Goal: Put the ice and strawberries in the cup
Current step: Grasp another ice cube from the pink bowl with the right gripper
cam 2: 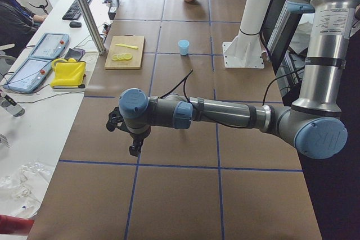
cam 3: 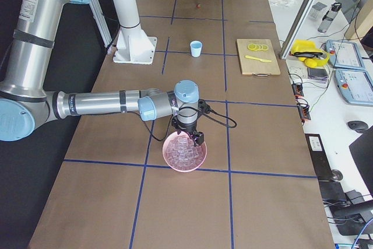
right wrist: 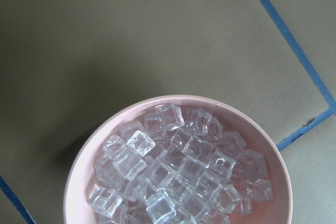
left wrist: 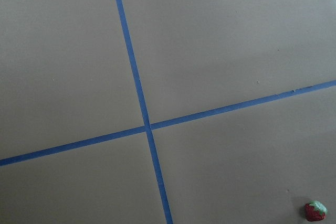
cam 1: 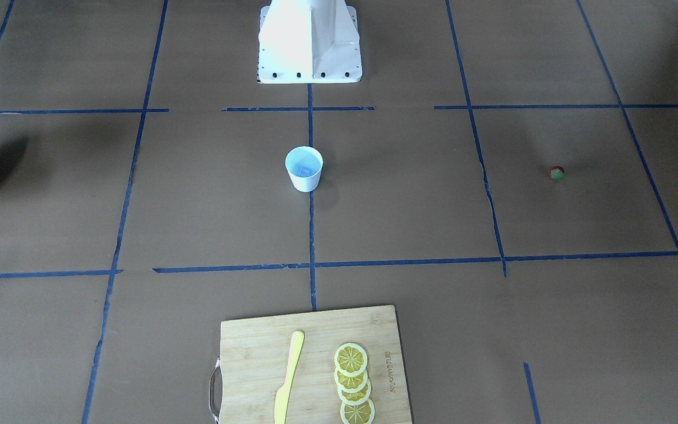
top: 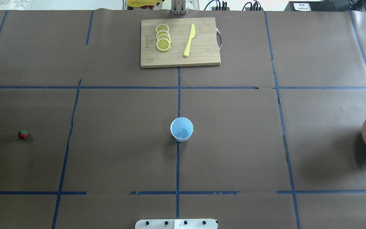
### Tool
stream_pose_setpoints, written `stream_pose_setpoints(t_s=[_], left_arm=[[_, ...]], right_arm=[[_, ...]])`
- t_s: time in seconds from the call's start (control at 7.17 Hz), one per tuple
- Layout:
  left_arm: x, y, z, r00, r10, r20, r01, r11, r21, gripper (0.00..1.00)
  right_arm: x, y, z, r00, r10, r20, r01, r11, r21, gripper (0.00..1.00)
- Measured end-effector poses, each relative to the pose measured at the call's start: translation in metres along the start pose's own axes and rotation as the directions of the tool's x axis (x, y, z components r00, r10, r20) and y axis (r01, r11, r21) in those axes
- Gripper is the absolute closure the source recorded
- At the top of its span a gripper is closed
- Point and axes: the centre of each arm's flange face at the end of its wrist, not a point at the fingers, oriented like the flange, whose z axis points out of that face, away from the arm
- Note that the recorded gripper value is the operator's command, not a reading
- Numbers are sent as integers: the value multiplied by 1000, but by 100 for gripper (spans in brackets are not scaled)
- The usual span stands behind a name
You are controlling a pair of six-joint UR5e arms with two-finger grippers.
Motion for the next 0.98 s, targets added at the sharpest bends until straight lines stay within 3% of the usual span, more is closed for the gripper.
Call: stream_pose_setpoints(t_s=[0.56, 0.98], left_arm=[[0, 1, 2, 1000, 0, -1, 0, 1000, -4, 0], [0, 1, 2, 1000, 0, 0, 0, 1000, -4, 0]], right_arm=[[-3, 4, 39, 998, -55, 38, 58, 995, -76, 2], [-2, 9, 64, 995, -91, 32, 94, 991, -100, 4]])
